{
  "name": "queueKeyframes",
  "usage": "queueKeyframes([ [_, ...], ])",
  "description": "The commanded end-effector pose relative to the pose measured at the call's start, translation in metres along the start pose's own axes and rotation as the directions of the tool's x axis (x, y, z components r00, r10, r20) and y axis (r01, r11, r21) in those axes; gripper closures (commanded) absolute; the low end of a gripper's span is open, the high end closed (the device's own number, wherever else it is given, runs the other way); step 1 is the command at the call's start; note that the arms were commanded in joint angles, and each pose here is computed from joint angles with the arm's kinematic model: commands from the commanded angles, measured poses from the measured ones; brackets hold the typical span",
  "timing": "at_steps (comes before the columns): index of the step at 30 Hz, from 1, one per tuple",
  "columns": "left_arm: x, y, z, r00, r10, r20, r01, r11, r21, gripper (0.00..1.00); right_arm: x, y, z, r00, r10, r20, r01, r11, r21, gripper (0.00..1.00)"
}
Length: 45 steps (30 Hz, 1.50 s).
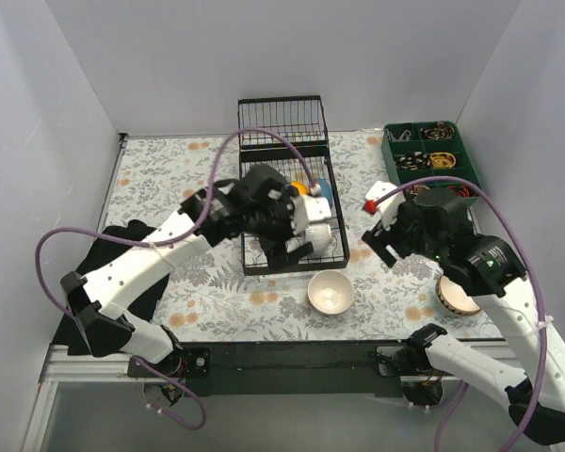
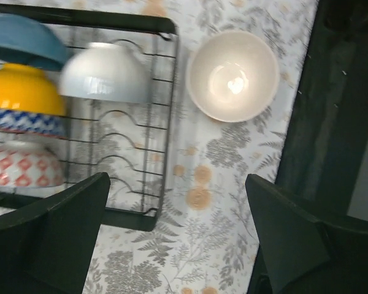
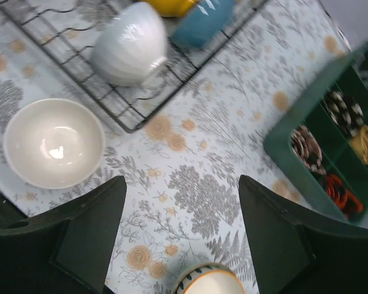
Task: Load the bowls into the dish rack
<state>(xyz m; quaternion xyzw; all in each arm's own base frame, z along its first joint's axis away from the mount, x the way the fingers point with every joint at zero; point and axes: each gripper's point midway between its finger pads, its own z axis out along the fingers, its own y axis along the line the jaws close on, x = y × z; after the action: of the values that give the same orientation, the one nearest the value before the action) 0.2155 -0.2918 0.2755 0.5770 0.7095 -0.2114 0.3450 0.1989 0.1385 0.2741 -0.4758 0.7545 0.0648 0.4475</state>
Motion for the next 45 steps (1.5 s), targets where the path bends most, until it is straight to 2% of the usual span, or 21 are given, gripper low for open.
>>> queueKeyframes([
  [1,0.024,-0.048,0.024,0.990,0.041,-0.134,-0.032,0.997,0.064,0.07,0.008,-0.052,-0.026,0.965,0.260,0.034,-0.260,0.935,0.241,0.17],
  [4,0.027,-0.085,0.048,0.983,0.078,-0.168,-0.056,0.989,0.134,0.08,0.017,-0.080,-0.042,0.921,0.385,0.063,-0.381,0.849,0.366,0.16],
  [7,0.035,-0.115,0.073,0.975,0.093,-0.202,-0.055,0.981,0.187,0.11,0.035,-0.117,-0.063,0.868,0.485,0.102,-0.456,0.700,0.549,0.13],
  [9,0.035,-0.131,0.084,0.974,0.081,-0.212,-0.034,0.976,0.215,0.15,0.044,-0.138,-0.077,0.826,0.545,0.146,-0.505,0.600,0.621,0.12],
  [12,0.036,-0.144,0.106,0.968,0.045,-0.246,0.014,0.972,0.234,0.21,0.047,-0.150,-0.088,0.797,0.573,0.190,-0.542,0.541,0.644,0.12],
  [17,0.033,-0.152,0.142,0.966,0.058,-0.254,-0.002,0.976,0.217,0.21,0.059,-0.150,-0.102,0.783,0.584,0.214,-0.553,0.495,0.671,0.12],
  [24,0.036,-0.146,0.170,0.955,0.054,-0.291,-0.002,0.985,0.174,0.23,0.066,-0.141,-0.117,0.793,0.566,0.227,-0.539,0.476,0.695,0.12],
  [38,0.055,-0.148,0.205,0.929,0.056,-0.366,0.004,0.987,0.161,0.38,0.074,-0.136,-0.120,0.788,0.570,0.233,-0.541,0.461,0.703,0.12],
  [41,0.055,-0.147,0.205,0.928,0.059,-0.367,-0.002,0.988,0.153,0.53,0.076,-0.133,-0.119,0.785,0.573,0.234,-0.546,0.463,0.699,0.12],
  [42,0.056,-0.146,0.204,0.927,0.058,-0.370,-0.001,0.988,0.152,0.59,0.076,-0.132,-0.119,0.785,0.574,0.234,-0.546,0.463,0.699,0.12],
  [43,0.056,-0.148,0.202,0.927,0.059,-0.369,0.000,0.987,0.158,0.72,0.077,-0.132,-0.119,0.785,0.574,0.234,-0.546,0.462,0.700,0.12],
  [45,0.056,-0.149,0.194,0.927,0.056,-0.371,0.005,0.987,0.162,0.81,0.078,-0.130,-0.118,0.784,0.576,0.230,-0.546,0.463,0.698,0.13],
])
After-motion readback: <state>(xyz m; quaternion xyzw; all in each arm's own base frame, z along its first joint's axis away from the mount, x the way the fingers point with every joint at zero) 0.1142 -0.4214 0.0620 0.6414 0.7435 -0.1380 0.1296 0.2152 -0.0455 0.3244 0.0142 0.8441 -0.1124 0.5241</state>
